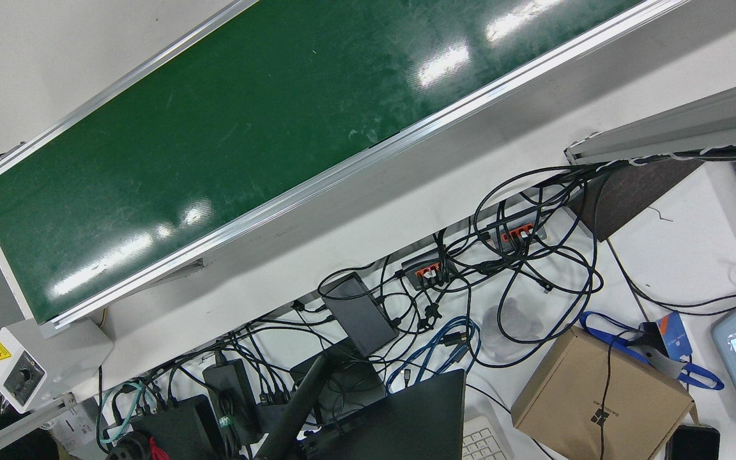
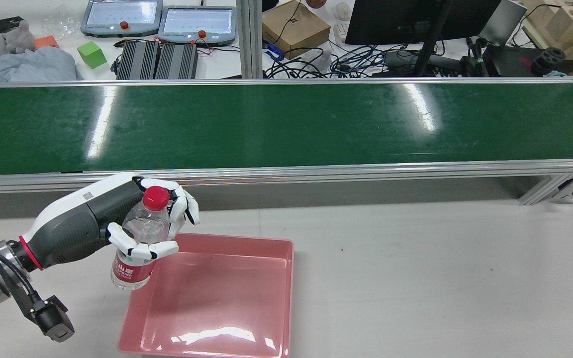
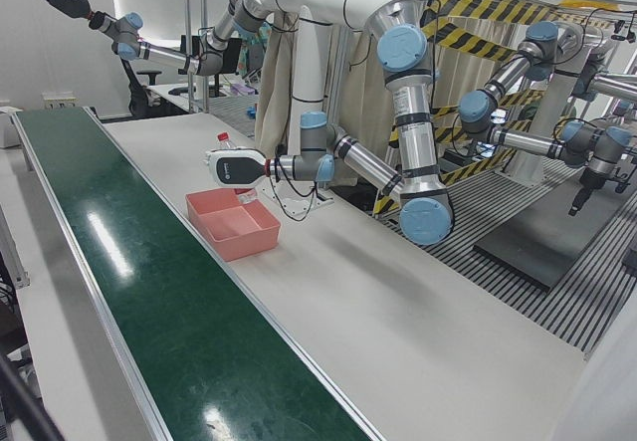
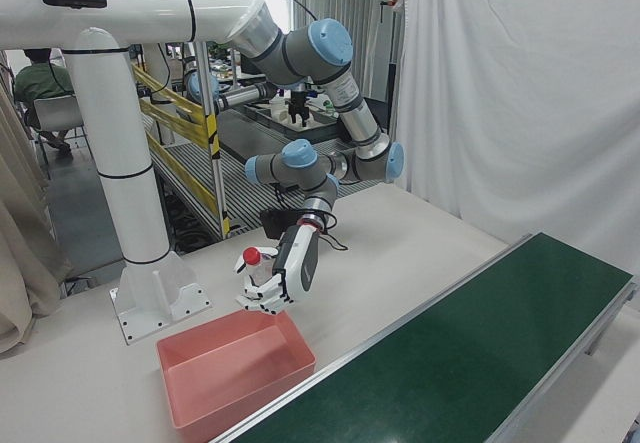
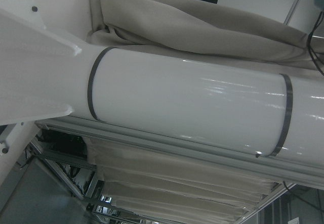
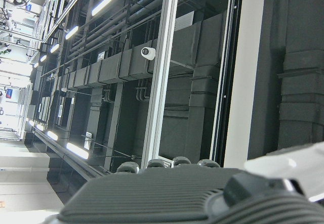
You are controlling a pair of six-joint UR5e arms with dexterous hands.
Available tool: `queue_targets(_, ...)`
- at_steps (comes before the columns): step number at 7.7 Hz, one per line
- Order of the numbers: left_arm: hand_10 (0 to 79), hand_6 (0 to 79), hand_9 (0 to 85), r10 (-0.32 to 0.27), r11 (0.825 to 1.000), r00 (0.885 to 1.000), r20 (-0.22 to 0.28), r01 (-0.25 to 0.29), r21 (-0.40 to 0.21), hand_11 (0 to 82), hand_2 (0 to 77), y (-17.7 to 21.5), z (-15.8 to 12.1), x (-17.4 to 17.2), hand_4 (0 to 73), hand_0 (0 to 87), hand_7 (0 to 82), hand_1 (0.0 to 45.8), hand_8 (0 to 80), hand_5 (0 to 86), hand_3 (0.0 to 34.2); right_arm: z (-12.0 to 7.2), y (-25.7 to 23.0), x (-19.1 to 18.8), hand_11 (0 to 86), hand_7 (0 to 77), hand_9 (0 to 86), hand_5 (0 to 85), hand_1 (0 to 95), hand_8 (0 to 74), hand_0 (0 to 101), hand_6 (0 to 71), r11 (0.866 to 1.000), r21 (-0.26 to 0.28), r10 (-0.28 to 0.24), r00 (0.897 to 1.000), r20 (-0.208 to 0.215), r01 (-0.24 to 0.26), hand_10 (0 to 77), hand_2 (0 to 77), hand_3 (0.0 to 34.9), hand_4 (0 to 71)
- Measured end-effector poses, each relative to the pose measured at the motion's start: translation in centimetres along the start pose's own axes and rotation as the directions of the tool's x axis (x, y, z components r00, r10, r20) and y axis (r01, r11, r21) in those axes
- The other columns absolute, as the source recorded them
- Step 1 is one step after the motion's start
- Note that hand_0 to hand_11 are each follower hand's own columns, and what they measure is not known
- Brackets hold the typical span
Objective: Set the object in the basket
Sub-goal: 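Lower the bottle into the pink tray and open the left hand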
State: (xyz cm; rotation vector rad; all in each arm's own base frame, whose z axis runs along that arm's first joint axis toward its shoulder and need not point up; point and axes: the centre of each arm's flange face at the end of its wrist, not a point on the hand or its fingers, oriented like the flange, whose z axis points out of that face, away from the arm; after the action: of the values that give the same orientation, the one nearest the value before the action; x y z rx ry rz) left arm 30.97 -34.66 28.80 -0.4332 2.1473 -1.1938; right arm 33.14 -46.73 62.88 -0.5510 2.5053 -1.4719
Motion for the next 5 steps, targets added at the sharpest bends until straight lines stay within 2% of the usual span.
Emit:
queue_targets(3, 40.9, 42.5, 55.1, -0.003, 1.0, 1.0, -0.001, 0.003, 0.019, 56.7, 35.5, 1.0, 0.0, -3.5, 43.6, 59.6, 35.5, 16.4, 46.4, 60.0, 1.5, 0.0, 0.0, 0.0, 0.0, 0.5, 0.0, 0.0, 0.0, 0.0, 0, 0.0, 1.0, 0.0, 0.0, 1.0, 0.0, 0.0, 0.5, 0.5, 0.1, 0.5)
queue_targets(4, 37.1, 39.3, 51.8, -0.008, 1.0, 1.0, -0.004, 0.008, 0.019, 52.9, 36.5, 1.1, 0.0, -4.0, 43.6, 57.0, 33.8, 18.5, 44.2, 60.0, 0.7, 0.0, 0.0, 0.0, 0.0, 0.5, 0.0, 0.0, 0.0, 0.0, 0, 0.0, 1.0, 0.0, 0.0, 1.0, 0.0, 0.0, 0.5, 1.1, 0.1, 0.5)
queue_targets(5, 33.8, 31.1, 46.4, -0.01, 1.0, 1.0, -0.006, 0.01, 0.019, 49.6, 36.5, 1.1, -0.1, -4.2, 43.6, 57.0, 29.5, 18.5, 39.3, 60.0, 0.7, 0.0, 0.0, 0.0, 0.0, 0.5, 0.0, 0.0, 0.0, 0.0, 0, 0.0, 1.0, 0.0, 0.0, 1.0, 0.0, 0.0, 0.5, 1.1, 0.1, 0.5)
